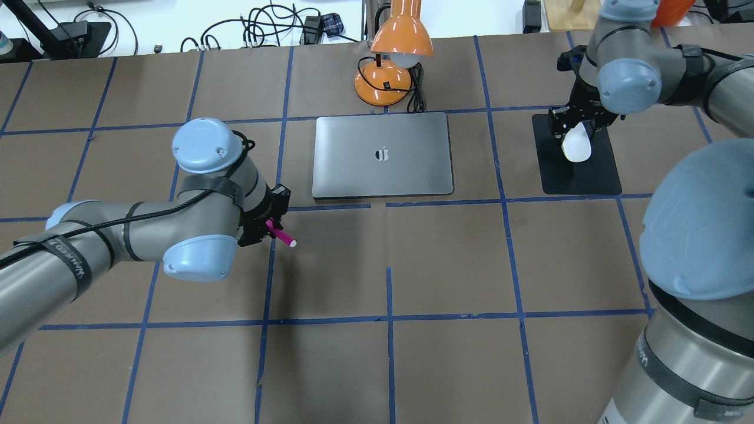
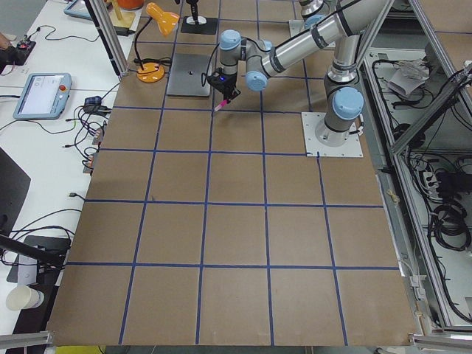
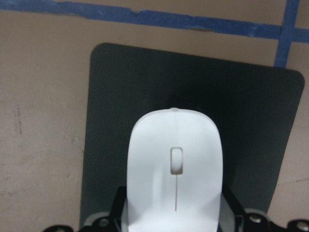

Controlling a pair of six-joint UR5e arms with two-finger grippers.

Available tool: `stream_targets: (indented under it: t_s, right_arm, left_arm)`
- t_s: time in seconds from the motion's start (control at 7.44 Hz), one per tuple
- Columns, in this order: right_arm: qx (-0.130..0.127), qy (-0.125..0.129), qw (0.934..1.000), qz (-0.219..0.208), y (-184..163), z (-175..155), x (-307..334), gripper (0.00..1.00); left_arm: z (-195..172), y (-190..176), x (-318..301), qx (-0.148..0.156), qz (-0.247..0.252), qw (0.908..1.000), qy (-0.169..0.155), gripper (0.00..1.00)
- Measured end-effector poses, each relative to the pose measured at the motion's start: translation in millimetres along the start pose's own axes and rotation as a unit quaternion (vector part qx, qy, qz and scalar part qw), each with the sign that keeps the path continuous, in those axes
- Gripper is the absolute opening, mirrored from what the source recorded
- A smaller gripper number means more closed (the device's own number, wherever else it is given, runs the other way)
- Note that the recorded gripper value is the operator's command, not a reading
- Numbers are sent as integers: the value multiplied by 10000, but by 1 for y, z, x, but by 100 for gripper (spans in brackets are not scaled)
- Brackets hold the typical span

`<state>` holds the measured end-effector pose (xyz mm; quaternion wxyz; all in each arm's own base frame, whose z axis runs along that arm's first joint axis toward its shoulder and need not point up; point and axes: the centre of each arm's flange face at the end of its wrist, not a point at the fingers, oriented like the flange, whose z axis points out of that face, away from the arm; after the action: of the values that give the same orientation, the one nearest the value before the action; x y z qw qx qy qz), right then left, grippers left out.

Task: Place pen and mouse around notebook

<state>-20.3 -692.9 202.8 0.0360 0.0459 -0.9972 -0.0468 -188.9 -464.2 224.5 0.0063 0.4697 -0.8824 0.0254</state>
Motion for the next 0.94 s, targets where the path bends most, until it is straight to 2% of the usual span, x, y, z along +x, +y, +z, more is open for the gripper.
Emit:
stream_targets:
  t_s: [0.27, 0.4, 0.67, 0.81, 0.94]
  right_arm:
    - [-65, -26, 10000, 37, 0, 9, -1, 100]
    - [-40, -18, 10000, 44, -2, 6, 0, 100]
    - [169, 72, 9998, 49, -9, -36, 3, 100]
    - [137, 54, 9999, 45, -11, -70, 1, 100]
    - [106, 38, 9999, 39, -8, -107, -5, 100]
  left_arm:
    - [-3, 75, 31, -89, -1000, 9949, 89, 0]
    - [0, 104, 50, -123, -1498, 9886, 77, 0]
    - [20, 146, 84, -221, -2129, 9768, -38, 0]
    - [30, 164, 96, -292, -2225, 9745, -87, 0]
    - [39, 177, 101, -305, -2167, 9756, -153, 99]
